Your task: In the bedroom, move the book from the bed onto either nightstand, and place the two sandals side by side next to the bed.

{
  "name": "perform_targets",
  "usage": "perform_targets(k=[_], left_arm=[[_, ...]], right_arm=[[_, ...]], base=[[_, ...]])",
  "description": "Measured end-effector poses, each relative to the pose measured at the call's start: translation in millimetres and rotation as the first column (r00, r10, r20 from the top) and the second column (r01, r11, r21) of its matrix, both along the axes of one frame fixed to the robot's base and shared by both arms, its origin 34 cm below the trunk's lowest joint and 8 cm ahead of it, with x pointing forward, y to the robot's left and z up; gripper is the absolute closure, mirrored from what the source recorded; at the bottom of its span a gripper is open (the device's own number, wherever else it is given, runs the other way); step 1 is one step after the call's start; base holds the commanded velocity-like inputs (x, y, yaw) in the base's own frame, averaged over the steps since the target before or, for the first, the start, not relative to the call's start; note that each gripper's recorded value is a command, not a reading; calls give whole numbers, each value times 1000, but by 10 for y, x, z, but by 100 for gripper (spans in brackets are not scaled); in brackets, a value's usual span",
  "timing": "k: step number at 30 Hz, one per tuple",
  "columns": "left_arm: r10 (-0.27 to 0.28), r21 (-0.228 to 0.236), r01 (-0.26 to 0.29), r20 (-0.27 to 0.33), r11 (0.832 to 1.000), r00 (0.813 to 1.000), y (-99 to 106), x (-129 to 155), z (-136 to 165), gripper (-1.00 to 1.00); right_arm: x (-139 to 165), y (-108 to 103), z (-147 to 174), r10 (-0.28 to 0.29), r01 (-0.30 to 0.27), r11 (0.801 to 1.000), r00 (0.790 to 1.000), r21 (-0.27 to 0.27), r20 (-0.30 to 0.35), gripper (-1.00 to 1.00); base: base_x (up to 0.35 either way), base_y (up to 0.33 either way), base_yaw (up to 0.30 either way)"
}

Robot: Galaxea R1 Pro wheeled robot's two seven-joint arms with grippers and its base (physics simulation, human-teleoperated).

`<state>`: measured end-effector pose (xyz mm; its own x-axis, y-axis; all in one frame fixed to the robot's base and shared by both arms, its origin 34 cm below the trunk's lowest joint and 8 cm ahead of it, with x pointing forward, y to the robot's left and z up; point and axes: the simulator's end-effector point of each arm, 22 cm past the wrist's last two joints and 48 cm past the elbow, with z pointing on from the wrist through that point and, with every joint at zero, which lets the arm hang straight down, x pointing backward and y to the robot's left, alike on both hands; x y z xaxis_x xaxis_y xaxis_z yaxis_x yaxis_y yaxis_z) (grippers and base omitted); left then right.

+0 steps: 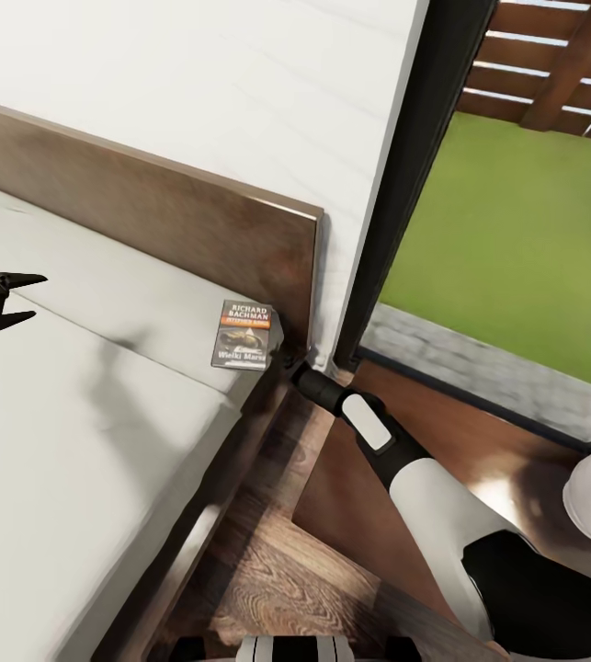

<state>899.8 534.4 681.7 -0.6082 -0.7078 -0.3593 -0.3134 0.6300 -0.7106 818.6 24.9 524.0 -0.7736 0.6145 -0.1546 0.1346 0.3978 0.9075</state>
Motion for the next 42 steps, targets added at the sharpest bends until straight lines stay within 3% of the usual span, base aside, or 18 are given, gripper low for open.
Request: perform_targets(k=[22, 42], left_arm=[[0, 1, 0, -21, 1000, 1000, 0, -12, -167, -100], [0, 0, 0, -24, 1000, 1000, -2, -13, -190, -100]], right_arm=[[-84, 68, -137, 25, -25, 1000, 1000, -6, -13, -100], [-13, 93, -25, 25, -25, 1000, 1000, 2, 16, -100]], base=[[0, 0, 0], [0, 0, 0]])
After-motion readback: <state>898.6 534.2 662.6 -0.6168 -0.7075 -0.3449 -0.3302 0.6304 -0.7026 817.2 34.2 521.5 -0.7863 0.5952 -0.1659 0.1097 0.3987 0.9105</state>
